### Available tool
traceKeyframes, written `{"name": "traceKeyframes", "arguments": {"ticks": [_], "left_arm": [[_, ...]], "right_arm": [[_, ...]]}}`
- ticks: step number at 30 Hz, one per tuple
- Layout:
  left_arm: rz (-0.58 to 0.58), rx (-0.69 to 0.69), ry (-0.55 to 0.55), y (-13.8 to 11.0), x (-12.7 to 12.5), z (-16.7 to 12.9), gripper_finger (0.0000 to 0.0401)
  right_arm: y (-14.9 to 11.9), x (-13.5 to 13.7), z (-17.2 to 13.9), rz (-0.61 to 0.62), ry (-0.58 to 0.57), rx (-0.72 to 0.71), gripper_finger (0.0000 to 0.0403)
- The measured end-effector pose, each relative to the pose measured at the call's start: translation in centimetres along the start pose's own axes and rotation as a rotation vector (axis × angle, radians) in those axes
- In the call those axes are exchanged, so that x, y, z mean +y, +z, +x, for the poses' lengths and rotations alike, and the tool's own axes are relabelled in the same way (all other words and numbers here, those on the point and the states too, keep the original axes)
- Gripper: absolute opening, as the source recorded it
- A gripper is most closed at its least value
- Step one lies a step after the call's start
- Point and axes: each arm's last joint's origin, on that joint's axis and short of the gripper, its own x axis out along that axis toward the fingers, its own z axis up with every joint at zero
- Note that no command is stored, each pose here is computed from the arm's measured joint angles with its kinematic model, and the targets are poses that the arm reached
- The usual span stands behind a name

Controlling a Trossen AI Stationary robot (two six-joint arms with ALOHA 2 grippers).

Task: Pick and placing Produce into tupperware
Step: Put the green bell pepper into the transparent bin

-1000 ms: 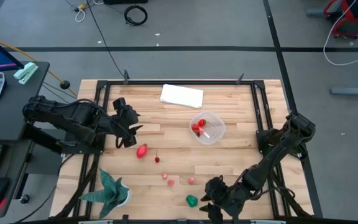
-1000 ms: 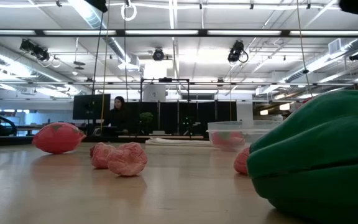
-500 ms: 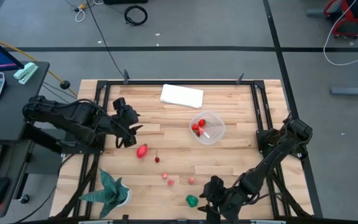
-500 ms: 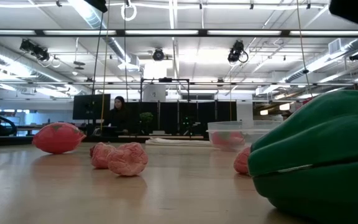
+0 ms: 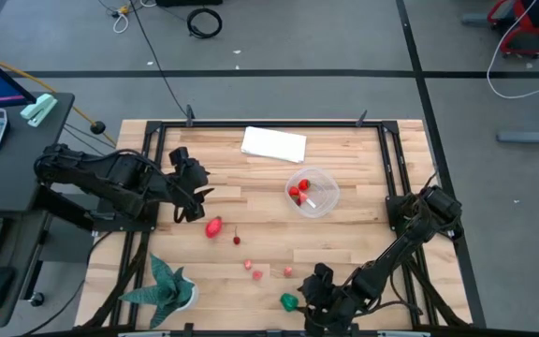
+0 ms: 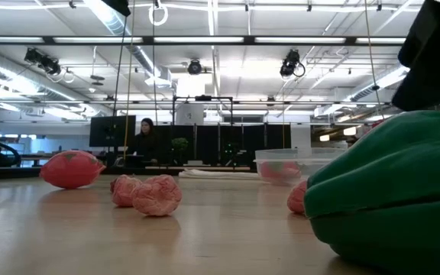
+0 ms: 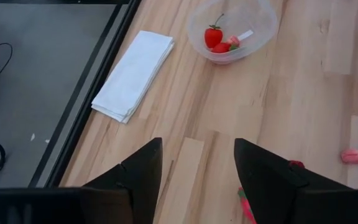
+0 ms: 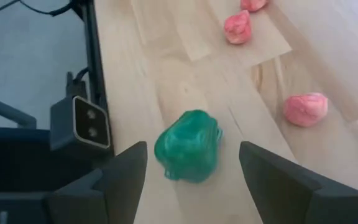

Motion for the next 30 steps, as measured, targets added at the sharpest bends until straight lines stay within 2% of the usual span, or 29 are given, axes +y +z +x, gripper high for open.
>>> {"name": "traceKeyframes", "arguments": {"ticks": [13, 19, 30], "left_arm": [[0.006, 0.009, 0.003, -0.1, 0.0, 0.0, 0.02], [0.006, 0.009, 0.003, -0.1, 0.0, 0.0, 0.0205], [0.006, 0.009, 0.003, -0.1, 0.0, 0.0, 0.0195]], "right_arm": [[-1.3, -0.3, 1.7, -0.008, -0.017, 0.028, 0.0266], [-1.3, 0.2, 2.1, -0.06, 0.029, 0.001, 0.0273], [-0.9, 0.0, 2.4, -0.044, 0.022, -0.006, 0.0277]]}}
